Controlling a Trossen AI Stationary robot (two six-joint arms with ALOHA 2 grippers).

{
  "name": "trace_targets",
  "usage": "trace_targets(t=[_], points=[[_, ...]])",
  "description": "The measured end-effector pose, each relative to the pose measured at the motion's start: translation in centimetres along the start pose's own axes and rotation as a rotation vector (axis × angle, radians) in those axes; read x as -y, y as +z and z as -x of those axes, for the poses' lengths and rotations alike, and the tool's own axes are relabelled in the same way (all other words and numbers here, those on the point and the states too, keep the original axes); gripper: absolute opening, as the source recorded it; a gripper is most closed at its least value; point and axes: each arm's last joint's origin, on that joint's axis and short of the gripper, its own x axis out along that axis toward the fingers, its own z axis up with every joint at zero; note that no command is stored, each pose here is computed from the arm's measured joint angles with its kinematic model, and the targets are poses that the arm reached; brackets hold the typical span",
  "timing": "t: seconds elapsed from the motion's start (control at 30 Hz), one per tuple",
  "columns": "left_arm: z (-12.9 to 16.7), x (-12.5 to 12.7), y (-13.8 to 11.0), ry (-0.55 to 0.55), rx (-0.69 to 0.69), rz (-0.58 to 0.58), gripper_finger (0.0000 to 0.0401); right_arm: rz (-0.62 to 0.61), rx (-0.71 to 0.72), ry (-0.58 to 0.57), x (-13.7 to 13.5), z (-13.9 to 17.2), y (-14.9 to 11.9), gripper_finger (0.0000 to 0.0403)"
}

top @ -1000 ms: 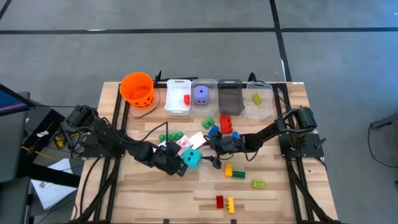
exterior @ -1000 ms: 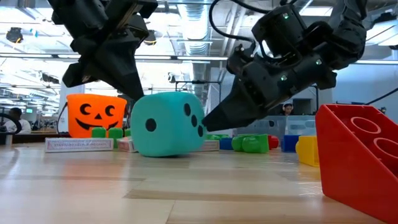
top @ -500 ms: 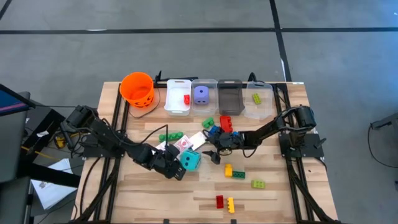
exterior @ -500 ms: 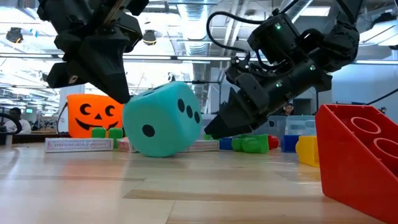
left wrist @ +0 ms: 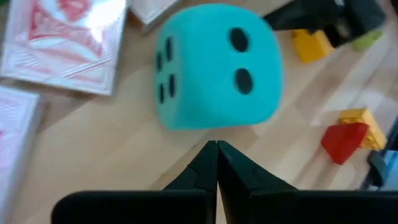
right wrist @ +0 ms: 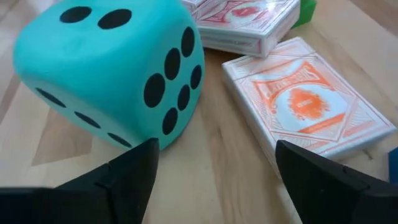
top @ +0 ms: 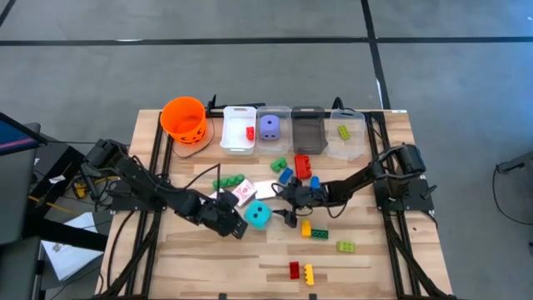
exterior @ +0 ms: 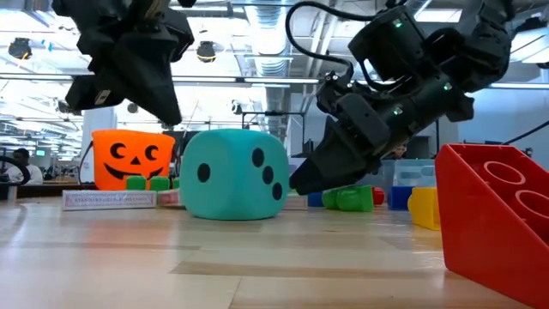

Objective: Pick & Place Toys
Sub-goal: Put the blue dice into the left transparent bin

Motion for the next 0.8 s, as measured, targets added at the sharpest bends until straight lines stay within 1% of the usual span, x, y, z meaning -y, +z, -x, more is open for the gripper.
trace_targets(t=[0.1,0.2,0.3,0.4,0.53,0.6,0.7,0.8], points=[[-0.2,-0.6,0.1,0.055,-0.004,0.006,0.0000,0.011,-0.012,-0.010,-0.4,0.1,-0.3,0.0306],[-0.7,-1.3,0.2,0.132,-0.013,0.013,0.0000,0.011,-0.020,-0.010,-0.6,0.2,-0.4,0.0302],[-1.5,-1.7,0.3,0.177,-0.015,0.013,0.0000,-0.002,-0.028,-0.010,-0.6,0.2,-0.5,0.0302],[-2.8,-1.9,0.5,0.197,-0.002,0.022,0.0000,0.000,-0.036,-0.014,-0.6,0.2,-0.6,0.0302],[-4.4,-1.8,0.5,0.191,-0.001,0.037,0.0000,0.001,-0.044,-0.035,-0.5,0.2,-0.7,0.0301],[-4.9,-1.6,0.3,0.169,-0.004,0.039,0.0000,0.003,-0.050,-0.039,-0.4,0.2,-0.8,0.0301],[-5.0,-1.1,0.2,0.121,-0.023,0.049,0.0000,0.010,-0.066,-0.071,-0.3,0.2,-1.0,0.0301],[-4.9,-0.6,-0.1,0.071,-0.018,0.054,0.0000,0.022,-0.079,-0.138,0.0,0.3,-1.3,0.0301]])
